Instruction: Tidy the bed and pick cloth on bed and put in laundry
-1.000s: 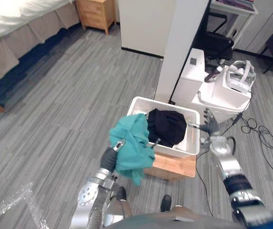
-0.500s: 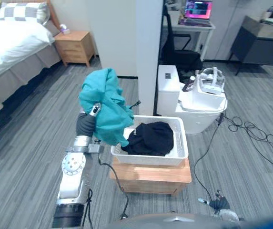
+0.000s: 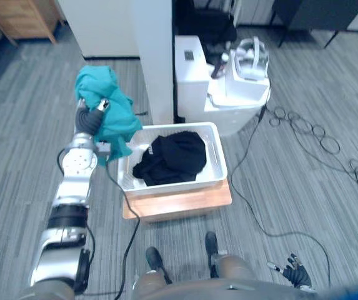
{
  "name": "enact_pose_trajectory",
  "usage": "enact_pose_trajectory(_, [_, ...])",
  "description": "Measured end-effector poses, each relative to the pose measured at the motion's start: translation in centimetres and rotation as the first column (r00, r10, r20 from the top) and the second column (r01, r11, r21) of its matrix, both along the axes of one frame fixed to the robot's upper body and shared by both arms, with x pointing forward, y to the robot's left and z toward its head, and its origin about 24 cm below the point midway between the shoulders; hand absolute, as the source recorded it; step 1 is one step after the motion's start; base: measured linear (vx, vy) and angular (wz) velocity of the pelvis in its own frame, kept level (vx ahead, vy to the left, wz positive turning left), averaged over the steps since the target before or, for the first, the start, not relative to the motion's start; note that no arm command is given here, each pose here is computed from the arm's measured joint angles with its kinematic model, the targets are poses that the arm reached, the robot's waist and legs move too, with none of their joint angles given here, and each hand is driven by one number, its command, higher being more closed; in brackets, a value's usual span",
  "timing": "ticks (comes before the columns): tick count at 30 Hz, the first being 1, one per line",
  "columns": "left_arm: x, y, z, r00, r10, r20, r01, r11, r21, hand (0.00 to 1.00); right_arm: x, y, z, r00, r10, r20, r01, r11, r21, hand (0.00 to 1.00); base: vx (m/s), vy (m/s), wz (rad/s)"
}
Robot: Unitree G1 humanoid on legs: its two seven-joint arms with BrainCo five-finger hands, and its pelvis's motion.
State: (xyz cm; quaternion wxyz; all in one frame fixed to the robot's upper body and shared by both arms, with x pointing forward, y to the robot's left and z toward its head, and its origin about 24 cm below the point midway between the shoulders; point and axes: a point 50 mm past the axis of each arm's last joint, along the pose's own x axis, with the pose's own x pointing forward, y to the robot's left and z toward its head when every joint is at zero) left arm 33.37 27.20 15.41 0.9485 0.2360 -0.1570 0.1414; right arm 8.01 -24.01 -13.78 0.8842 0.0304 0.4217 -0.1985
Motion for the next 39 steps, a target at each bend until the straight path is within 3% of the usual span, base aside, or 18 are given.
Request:
enact_pose_trajectory(12, [2.2,-2.6,2.9,0.996,-0.052,0.068,0.049,0.998,0.042,1.0,2.9,0.3,1.4,0.985,-0.004,0.172,-0.003,0.999,0.04,0.0,0.02,-0.002,-0.21])
enact_pose_trajectory(22, [2.4,-7.0,2.3,0.962,-0.261,0.079,0.258,0.965,0.049,1.0,4.6,0.8,2.9,0.956,-0.002,0.295,-0.007,0.999,0.031,0.0,0.05,0.014,-0.08])
enact_pose_trajectory(26, [2.1,-8.3,1.5,0.934,-0.348,0.084,0.354,0.932,-0.073,1.0,4.9,1.5,2.9,0.956,0.022,0.294,-0.033,0.999,0.032,0.0,0.04,0.001,-0.05])
enact_pose_trajectory(31, [0.4,-11.4,-4.2,0.891,-0.452,-0.049,0.436,0.88,-0.187,1.0,5.3,1.6,3.0,0.955,0.023,0.296,-0.032,0.999,0.025,0.0,0.03,0.016,0.04])
enact_pose_trajectory(38, [-1.1,-12.7,-6.2,0.882,-0.465,-0.074,0.438,0.868,-0.233,1.0,5.9,2.2,3.1,0.954,0.046,0.297,-0.057,0.998,0.028,0.0,-0.01,-0.008,0.03])
enact_pose_trajectory(39, [-1.1,-12.7,-6.1,0.883,-0.464,-0.066,0.439,0.868,-0.232,0.0,5.9,2.2,3.0,0.955,0.048,0.293,-0.059,0.998,0.03,0.0,0.01,-0.072,0.07])
